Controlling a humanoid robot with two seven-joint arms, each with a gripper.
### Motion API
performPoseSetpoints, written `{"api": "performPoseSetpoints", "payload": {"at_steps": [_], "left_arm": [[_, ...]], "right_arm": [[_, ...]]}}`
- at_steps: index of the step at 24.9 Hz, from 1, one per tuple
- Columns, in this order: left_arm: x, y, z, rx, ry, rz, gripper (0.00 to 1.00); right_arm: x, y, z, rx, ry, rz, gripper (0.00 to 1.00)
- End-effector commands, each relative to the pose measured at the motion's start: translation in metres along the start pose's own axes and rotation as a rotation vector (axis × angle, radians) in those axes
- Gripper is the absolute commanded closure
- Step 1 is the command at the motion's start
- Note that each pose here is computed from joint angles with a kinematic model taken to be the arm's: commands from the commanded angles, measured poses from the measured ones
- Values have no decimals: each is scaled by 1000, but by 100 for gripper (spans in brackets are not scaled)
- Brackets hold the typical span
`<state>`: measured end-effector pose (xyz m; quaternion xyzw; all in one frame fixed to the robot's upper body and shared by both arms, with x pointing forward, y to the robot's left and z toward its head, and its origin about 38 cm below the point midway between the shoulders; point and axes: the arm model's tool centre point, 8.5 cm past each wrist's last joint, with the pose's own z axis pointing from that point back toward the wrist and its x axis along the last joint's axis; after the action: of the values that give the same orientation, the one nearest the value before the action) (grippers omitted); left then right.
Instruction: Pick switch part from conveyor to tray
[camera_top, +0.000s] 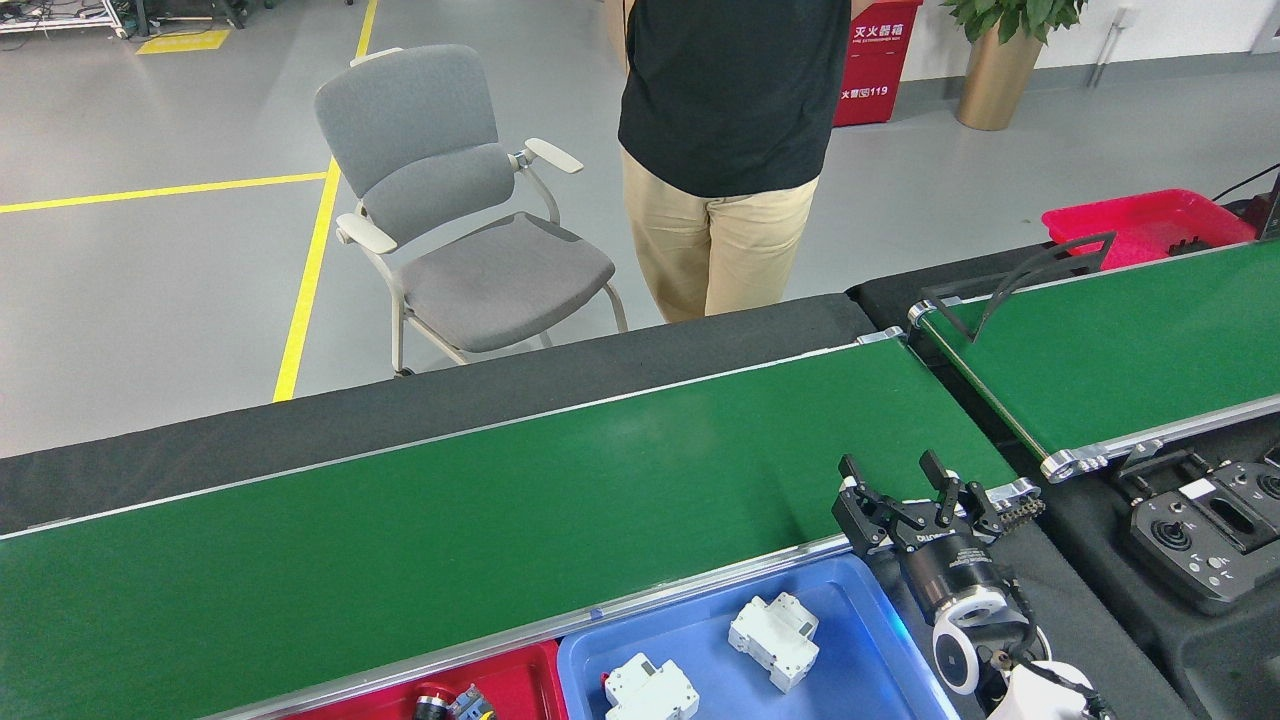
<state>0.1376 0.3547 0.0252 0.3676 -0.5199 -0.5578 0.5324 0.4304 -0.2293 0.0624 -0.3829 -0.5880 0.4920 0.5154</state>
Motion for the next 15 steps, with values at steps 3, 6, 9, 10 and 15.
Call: {"api": "performPoseSetpoints", "payload": {"at_steps": [3,6,9,10,15], "left_arm": [[-27,25,4,101,102,-40,0],[-63,32,11,119,321,-62,0],[-85,42,17,157,383,-122,0],[-90,44,15,164,384,-143,0],[-93,45,-14,160,352,-183,0]], "right_arm": [[3,-19,-10,-48,-12,4,2],[7,-24,-14,-58,-20,0,2],[12,-23,-16,-60,-28,-11,2],[15,-22,-16,-60,-30,-17,2],[22,-22,-18,-65,-29,-34,2]]}}
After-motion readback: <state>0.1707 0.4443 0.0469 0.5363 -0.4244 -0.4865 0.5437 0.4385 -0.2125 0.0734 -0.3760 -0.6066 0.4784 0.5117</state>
